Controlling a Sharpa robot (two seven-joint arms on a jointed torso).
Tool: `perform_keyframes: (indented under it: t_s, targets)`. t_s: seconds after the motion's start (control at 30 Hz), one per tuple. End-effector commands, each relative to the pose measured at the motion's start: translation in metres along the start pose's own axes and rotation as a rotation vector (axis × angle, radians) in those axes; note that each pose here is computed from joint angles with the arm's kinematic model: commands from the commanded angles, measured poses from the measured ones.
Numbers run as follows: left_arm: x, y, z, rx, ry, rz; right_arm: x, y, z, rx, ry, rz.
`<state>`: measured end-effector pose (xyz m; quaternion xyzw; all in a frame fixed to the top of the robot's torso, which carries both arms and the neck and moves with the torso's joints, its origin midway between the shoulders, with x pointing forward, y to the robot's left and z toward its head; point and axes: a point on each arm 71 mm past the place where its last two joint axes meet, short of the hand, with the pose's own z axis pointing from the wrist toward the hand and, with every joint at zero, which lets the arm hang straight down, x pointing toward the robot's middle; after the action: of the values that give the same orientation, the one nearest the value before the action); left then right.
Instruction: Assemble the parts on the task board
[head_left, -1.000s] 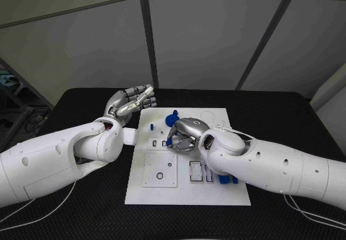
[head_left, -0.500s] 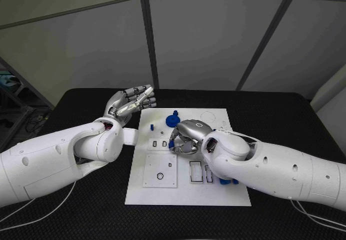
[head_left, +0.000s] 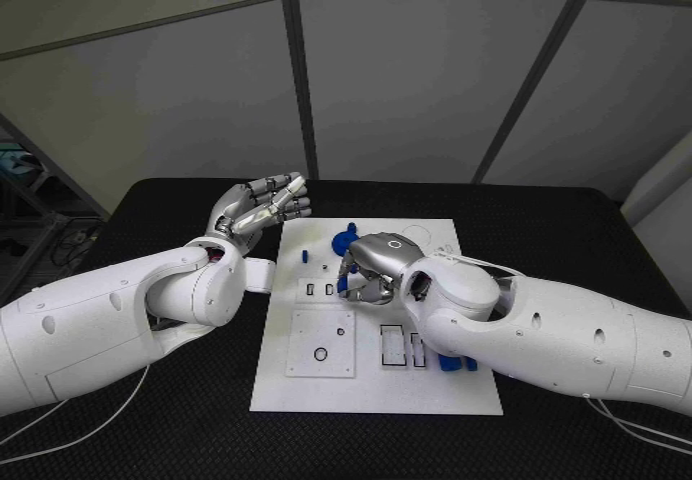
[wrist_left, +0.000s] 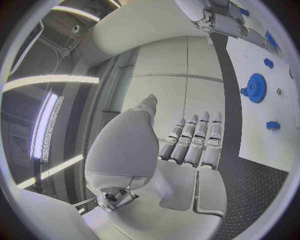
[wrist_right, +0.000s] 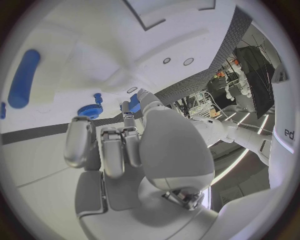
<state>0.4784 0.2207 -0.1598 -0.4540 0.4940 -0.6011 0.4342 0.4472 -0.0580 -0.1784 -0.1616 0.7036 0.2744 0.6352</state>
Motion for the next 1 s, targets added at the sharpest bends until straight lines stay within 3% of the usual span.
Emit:
perform_keyframes:
  t_s: [0.03,0.4,0.77,1.0]
  targets:
    - [0.0,-0.0015,0.0004,0.007,0.009,0.01,-0.004,0.003,0.003,0.023,0.017,-0.077]
    - [-0.0018,-0.0013,0.0009,0.006,0.004,0.016,-0.012,0.014,0.019,0.041,0.063,-0.169]
    - [-0.0032,-0.0011,0.0014,0.007,0.0,0.019,-0.008,0.021,0.024,0.047,0.133,-0.218]
    - [-0.0034,-0.001,0.0015,0.007,-0.001,0.019,-0.007,0.024,0.026,0.05,0.14,-0.23]
